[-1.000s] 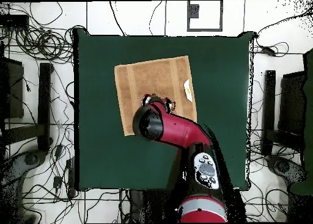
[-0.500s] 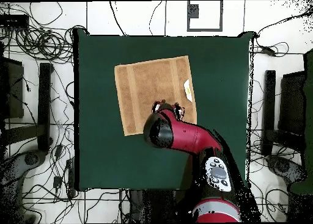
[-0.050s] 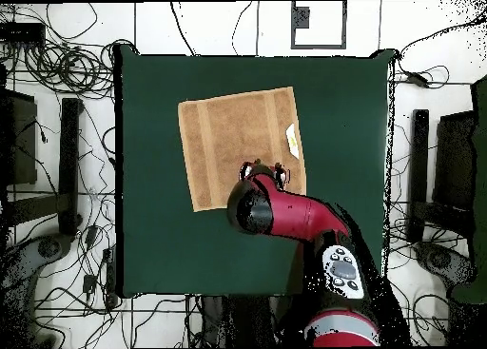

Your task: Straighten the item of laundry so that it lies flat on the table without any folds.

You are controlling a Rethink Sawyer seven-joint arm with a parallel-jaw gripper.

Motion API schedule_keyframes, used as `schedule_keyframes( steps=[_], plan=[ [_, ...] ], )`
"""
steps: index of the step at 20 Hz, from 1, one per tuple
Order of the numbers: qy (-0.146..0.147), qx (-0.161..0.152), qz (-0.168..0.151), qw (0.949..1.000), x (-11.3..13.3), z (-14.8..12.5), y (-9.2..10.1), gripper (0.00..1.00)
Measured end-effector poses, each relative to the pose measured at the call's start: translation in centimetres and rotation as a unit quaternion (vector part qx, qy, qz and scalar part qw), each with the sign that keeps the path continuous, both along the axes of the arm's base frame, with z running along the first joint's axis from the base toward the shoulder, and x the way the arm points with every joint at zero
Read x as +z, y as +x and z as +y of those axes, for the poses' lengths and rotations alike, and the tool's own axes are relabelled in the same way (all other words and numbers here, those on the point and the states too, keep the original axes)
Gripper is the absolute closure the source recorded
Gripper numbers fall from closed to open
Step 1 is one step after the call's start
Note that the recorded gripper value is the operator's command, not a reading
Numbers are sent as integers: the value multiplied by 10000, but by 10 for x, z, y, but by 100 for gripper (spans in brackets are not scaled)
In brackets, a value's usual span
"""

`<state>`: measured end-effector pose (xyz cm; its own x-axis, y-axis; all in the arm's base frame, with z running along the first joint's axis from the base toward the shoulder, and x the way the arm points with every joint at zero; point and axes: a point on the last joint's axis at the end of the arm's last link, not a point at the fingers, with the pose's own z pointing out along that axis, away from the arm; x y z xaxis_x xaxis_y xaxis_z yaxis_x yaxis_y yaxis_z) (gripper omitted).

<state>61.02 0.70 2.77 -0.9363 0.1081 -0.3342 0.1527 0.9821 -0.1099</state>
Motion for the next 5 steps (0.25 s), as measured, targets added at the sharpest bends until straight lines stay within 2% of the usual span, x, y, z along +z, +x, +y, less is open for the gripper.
schedule_keyframes(
  steps=[5],
  plan=[
    [1,-41,4,10000,0,-5,0,0]
  ],
)
